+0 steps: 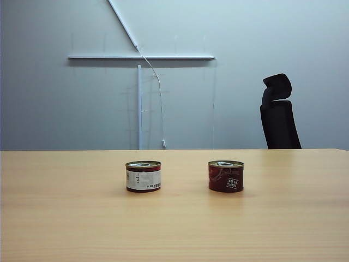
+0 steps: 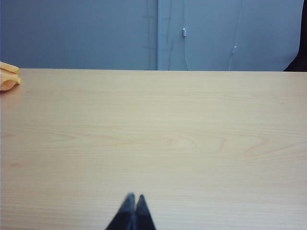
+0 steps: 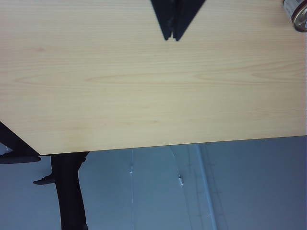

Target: Stack a can of tomatoes on the right onto the can of tomatoes on the left.

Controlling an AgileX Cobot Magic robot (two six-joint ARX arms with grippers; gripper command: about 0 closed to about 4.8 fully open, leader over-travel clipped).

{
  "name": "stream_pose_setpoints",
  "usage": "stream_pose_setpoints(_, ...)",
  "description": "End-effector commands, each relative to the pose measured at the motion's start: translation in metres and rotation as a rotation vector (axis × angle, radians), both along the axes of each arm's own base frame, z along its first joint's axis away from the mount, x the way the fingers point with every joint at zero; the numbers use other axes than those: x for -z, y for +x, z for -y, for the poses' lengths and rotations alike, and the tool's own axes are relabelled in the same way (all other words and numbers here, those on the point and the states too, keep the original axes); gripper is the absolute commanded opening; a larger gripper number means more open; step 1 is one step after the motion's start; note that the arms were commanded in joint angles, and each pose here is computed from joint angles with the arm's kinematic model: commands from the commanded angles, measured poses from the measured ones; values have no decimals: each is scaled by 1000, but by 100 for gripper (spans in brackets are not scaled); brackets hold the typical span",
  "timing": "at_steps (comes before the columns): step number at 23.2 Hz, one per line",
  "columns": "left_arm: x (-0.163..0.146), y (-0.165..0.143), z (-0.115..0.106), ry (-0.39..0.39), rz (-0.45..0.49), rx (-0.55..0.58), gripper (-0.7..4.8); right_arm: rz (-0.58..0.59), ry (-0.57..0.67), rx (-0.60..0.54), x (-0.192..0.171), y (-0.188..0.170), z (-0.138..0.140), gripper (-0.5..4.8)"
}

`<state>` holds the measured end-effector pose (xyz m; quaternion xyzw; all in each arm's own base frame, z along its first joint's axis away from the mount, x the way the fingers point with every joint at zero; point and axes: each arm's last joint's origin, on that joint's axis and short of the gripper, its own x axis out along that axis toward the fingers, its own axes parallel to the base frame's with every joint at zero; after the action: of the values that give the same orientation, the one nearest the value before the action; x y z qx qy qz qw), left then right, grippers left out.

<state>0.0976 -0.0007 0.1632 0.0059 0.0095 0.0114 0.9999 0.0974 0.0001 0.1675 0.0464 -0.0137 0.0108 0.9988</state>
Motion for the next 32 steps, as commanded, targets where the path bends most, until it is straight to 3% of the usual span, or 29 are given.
stream_pose_setpoints(1, -2, 0, 0, 7, 8, 1, -2, 13, 0, 1, 0, 0, 0, -8)
stream_pose_setpoints(8, -2, 0, 0, 7, 8, 1, -2, 19, 1, 1, -1, 0, 0, -8)
stream_pose_setpoints(17, -1, 0, 3, 7, 0, 30, -2, 135, 50, -62, -13, -1, -2, -9)
stream_pose_setpoints(21, -1, -2, 16, 7, 1, 159, -2, 133, 134, -80, -13, -1, -2, -9)
stream_pose_setpoints(30, 0, -20, 59, 11, -8, 652, -2, 52, 131, -188, -19, 0, -7, -9)
stream_pose_setpoints(32, 1, -23, 63, 15, -18, 705, -2, 17, 130, -217, -20, 2, -10, -9)
